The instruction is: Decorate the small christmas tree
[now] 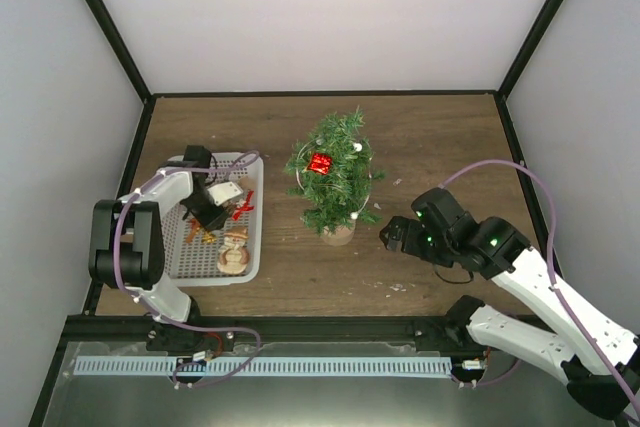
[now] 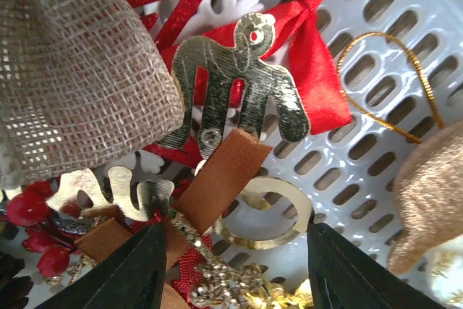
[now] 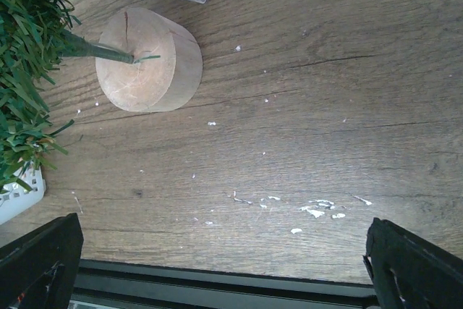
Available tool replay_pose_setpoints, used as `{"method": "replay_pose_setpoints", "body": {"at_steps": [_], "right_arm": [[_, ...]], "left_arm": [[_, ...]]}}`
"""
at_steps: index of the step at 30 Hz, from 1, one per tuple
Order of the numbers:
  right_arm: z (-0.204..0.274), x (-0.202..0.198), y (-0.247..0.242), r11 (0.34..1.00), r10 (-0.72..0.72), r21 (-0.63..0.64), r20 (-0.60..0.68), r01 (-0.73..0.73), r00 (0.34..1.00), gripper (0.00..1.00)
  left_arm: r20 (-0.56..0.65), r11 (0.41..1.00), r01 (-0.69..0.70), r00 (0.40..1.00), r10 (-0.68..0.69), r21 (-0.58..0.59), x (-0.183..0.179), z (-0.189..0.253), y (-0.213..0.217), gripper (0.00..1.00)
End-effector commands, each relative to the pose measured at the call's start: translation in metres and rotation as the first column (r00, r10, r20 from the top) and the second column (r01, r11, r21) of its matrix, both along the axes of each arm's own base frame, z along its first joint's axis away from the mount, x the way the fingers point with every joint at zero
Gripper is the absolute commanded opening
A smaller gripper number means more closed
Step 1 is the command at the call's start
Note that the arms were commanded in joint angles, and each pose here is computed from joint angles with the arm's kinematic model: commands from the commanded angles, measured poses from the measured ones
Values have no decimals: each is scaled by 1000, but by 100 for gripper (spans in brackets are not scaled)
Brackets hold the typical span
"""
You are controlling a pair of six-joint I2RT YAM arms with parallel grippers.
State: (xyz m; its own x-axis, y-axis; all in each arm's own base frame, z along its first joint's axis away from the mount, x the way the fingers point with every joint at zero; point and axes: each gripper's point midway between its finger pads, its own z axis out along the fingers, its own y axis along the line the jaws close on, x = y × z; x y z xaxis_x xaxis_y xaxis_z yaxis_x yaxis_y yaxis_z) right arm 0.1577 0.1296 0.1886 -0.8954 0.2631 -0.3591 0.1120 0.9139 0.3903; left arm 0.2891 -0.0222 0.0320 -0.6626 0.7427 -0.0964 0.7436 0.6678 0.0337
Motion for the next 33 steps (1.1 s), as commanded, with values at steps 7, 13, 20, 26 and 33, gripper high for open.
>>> {"method": "replay_pose_setpoints", "body": {"at_steps": [7, 13, 20, 26, 33], "right_arm": [[1, 5, 7, 1000, 26, 6, 9, -26, 1000, 100], [0, 5, 7, 1000, 28, 3, 7, -28, 1000, 100], [0, 5, 8, 1000, 30, 7, 4, -30, 1000, 100], [-2, 4, 10, 999, 37, 14, 1, -37, 999, 100], [-3, 4, 11, 999, 43, 20, -1, -43, 999, 99]], "left_arm": [[91, 999, 29, 995, -33, 43, 21, 3, 12, 39], [93, 999, 23, 995, -25, 29, 22, 6, 11, 16], [104, 1000, 10, 995, -10, -1, 24, 20, 8, 0], [102, 999, -16, 995, 20, -40, 22, 37, 7, 0], [99, 993, -34, 994, 45, -110, 20, 58, 0, 0]]}}
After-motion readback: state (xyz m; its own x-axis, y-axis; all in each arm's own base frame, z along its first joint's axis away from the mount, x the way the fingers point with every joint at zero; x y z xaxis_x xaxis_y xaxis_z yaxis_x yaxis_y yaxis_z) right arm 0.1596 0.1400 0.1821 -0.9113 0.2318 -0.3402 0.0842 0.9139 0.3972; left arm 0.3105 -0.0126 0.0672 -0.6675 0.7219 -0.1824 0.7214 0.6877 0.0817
